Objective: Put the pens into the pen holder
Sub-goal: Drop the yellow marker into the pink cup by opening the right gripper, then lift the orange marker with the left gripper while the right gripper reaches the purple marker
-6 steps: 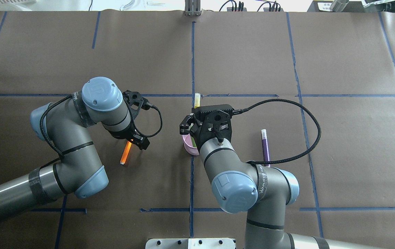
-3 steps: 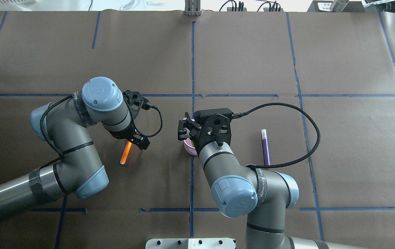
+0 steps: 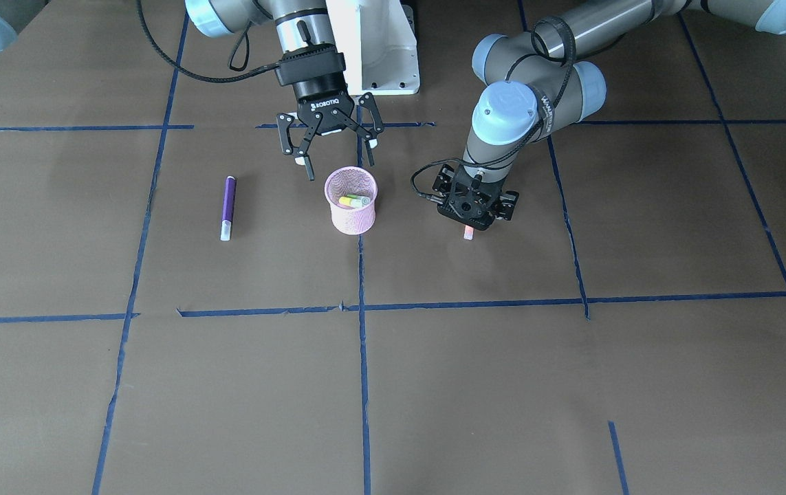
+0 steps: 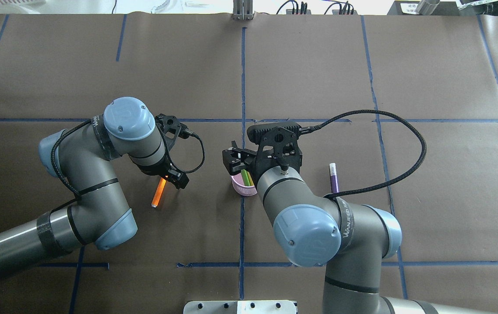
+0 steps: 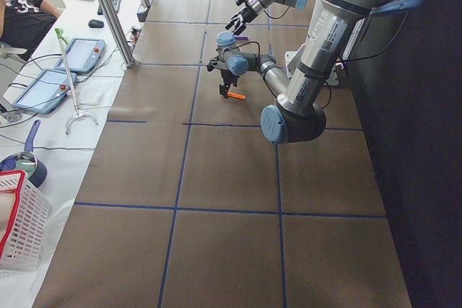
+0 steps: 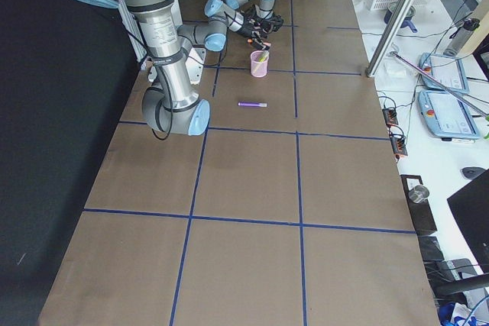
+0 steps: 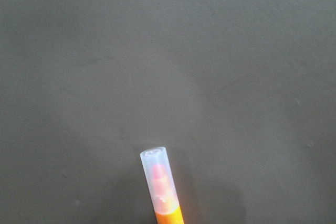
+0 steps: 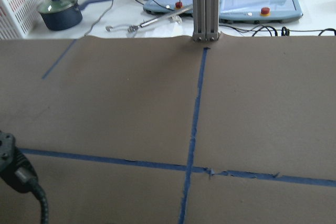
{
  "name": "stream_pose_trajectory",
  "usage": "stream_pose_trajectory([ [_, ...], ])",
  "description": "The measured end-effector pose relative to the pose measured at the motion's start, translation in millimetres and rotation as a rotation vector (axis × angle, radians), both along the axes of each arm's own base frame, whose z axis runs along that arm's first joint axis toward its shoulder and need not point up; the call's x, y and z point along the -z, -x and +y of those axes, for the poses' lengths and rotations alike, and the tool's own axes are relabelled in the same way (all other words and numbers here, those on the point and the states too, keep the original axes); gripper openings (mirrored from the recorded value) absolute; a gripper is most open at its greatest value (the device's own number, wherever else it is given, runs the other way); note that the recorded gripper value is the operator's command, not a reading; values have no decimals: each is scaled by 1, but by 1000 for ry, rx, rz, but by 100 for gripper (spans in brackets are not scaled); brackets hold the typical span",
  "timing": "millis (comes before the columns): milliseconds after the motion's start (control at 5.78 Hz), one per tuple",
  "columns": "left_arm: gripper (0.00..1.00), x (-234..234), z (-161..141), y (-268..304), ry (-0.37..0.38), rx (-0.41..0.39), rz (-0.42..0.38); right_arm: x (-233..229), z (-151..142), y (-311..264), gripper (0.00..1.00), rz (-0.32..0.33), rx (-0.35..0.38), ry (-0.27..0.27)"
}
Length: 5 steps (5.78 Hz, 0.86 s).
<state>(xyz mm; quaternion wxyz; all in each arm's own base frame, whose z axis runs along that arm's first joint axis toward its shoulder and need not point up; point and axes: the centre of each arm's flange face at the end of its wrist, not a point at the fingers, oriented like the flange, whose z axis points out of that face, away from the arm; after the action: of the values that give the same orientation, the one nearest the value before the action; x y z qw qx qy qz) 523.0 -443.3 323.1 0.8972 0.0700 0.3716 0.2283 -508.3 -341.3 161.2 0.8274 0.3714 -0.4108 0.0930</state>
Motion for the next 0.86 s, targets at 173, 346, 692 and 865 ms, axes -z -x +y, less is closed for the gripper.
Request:
stream_pose_trajectory([
  [173,48,0,0,0,-1,-1,1,-2,-15,-21,100,41,57,74],
  [346,36,1,0,-1,-1,-1,1,-5,-27,-33,100,53,83,115],
  [692,25,0,0,-1,-1,-2,0,-8,-41,-45,100,58,94,145],
  [865,5,0,0,0,0,-2,-1,-8,-45,-48,100,57,94,151],
])
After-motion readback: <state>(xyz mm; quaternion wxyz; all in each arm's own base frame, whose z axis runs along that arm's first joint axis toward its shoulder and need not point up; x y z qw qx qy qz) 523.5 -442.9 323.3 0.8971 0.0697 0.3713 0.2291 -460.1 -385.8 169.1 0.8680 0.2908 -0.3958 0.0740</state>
